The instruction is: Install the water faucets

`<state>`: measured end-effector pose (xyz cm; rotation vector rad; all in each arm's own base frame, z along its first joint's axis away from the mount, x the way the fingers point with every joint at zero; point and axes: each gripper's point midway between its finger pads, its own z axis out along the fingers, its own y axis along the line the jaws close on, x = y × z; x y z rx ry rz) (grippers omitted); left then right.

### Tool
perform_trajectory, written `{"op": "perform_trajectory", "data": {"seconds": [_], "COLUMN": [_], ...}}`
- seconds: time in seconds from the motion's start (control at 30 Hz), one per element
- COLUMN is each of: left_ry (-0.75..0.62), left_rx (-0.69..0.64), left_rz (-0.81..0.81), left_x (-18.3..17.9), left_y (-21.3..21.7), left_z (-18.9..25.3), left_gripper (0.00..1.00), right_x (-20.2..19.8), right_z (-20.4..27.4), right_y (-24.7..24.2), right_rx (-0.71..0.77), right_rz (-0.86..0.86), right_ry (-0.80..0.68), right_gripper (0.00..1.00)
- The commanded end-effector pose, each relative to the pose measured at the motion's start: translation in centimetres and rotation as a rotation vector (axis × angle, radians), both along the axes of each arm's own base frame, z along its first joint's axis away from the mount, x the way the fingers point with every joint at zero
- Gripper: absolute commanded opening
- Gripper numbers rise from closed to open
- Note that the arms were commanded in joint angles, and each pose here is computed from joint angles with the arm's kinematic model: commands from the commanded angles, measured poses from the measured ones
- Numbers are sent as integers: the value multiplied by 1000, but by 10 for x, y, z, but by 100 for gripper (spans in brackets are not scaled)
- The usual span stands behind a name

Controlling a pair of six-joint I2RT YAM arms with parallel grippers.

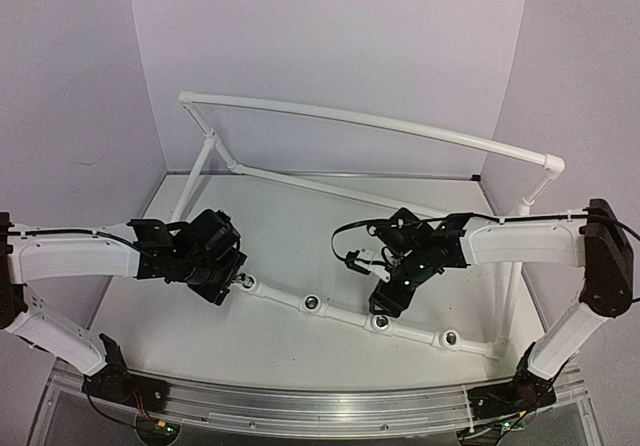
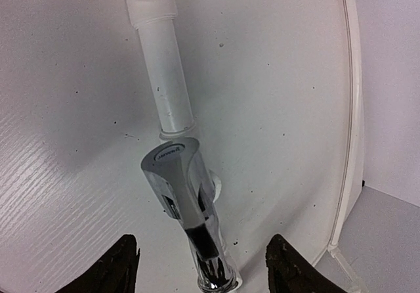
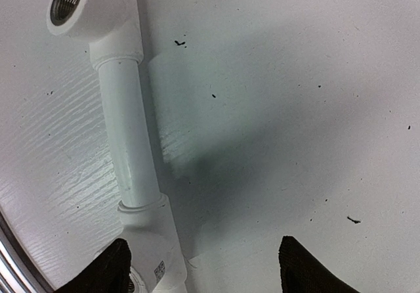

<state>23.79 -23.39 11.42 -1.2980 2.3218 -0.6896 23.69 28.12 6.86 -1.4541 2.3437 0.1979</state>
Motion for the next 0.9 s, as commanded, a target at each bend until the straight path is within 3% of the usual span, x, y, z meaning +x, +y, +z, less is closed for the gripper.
{"op": "perform_trajectory", "data": {"seconds": [0.0,0.3,0.87], "left_ry": [12,60,92], "left_rx": [-42,-84,-64], "left_rz": [29,28,14], "left_x": [8,15,24], "left_y": [-5,-12,-14], "left_z": [11,-6,-15], "left_gripper": [65,61,42], "right_x": [2,2,1], "right_z": [11,12,13], "right_y": [-2,-3,-5], "right_rx": [12,10,12], "right_rz": [-6,-9,-13], "right_ry": [-35,-42,-45], "right_gripper": [74,73,72]}}
